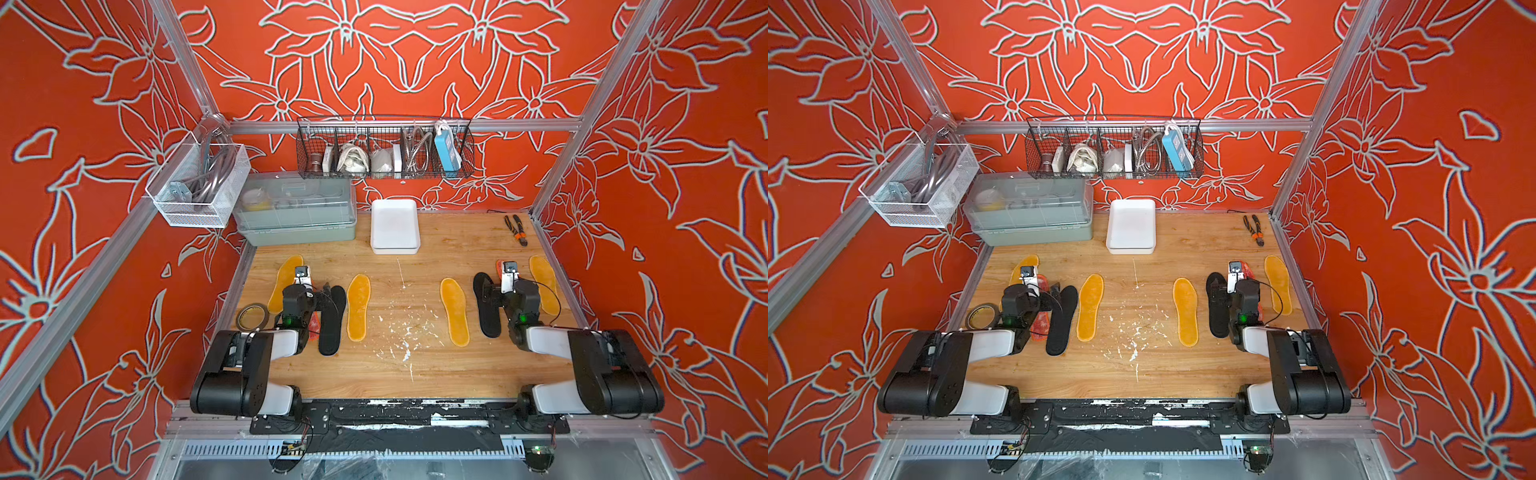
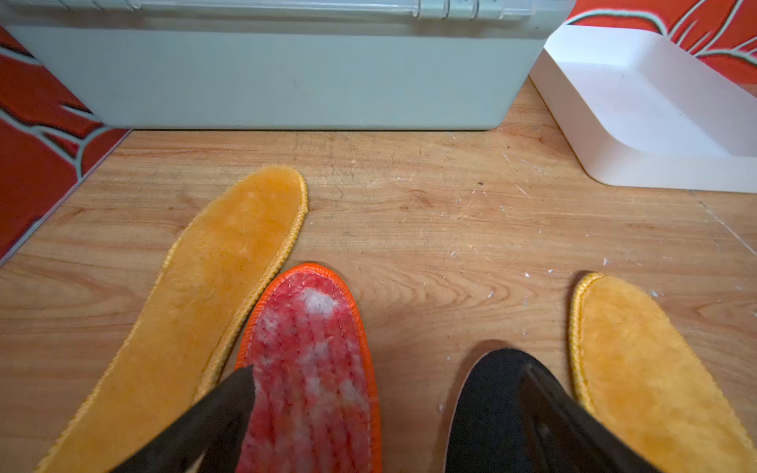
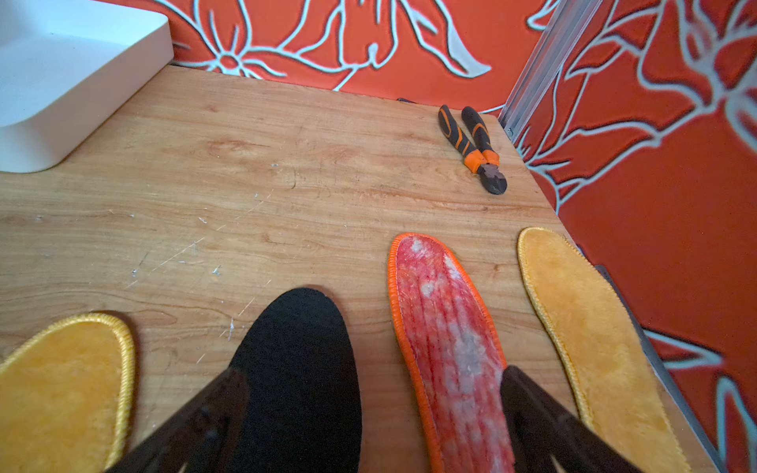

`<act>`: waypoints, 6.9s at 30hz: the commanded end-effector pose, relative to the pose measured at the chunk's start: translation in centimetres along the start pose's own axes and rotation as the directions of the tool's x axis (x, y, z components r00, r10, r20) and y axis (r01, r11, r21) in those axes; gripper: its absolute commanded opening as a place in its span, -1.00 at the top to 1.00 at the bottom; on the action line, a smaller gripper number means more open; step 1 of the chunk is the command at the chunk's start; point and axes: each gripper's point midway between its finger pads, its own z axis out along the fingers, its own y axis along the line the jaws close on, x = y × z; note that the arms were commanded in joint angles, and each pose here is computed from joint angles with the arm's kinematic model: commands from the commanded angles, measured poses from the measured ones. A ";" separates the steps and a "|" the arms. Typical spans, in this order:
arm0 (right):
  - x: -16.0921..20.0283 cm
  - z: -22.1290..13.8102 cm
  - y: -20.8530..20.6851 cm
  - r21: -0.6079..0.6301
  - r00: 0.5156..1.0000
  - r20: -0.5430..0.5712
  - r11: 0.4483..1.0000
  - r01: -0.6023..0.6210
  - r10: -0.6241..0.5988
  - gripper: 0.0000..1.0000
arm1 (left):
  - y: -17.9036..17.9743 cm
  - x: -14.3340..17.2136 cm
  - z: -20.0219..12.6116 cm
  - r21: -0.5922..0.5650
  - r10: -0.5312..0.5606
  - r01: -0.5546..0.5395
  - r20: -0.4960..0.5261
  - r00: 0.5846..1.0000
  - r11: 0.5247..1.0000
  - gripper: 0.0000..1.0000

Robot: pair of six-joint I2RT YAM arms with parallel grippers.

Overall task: Put the insoles into the storage box
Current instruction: Pick up the storage box at the center of the board, then place the storage box at the center of the board.

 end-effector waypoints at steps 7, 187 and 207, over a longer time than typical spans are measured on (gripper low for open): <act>-0.3 0.3 -0.2 0.003 1.000 0.012 1.000 -0.009 0.009 -0.99 | 0.0 -0.9 0.2 0.013 -0.012 0.012 0.015 1.000 1.000 -0.98; -1.9 -12.6 17.6 -0.330 0.865 -0.413 0.932 0.148 -0.284 -0.29 | -17.6 2.4 -14.5 0.358 -0.074 0.257 -0.453 0.888 0.898 0.14; -1.0 -16.2 19.7 -0.618 0.987 -0.069 0.783 0.073 -0.147 -0.38 | -12.8 6.4 -9.0 0.237 -0.122 0.355 -0.654 0.747 0.904 -0.21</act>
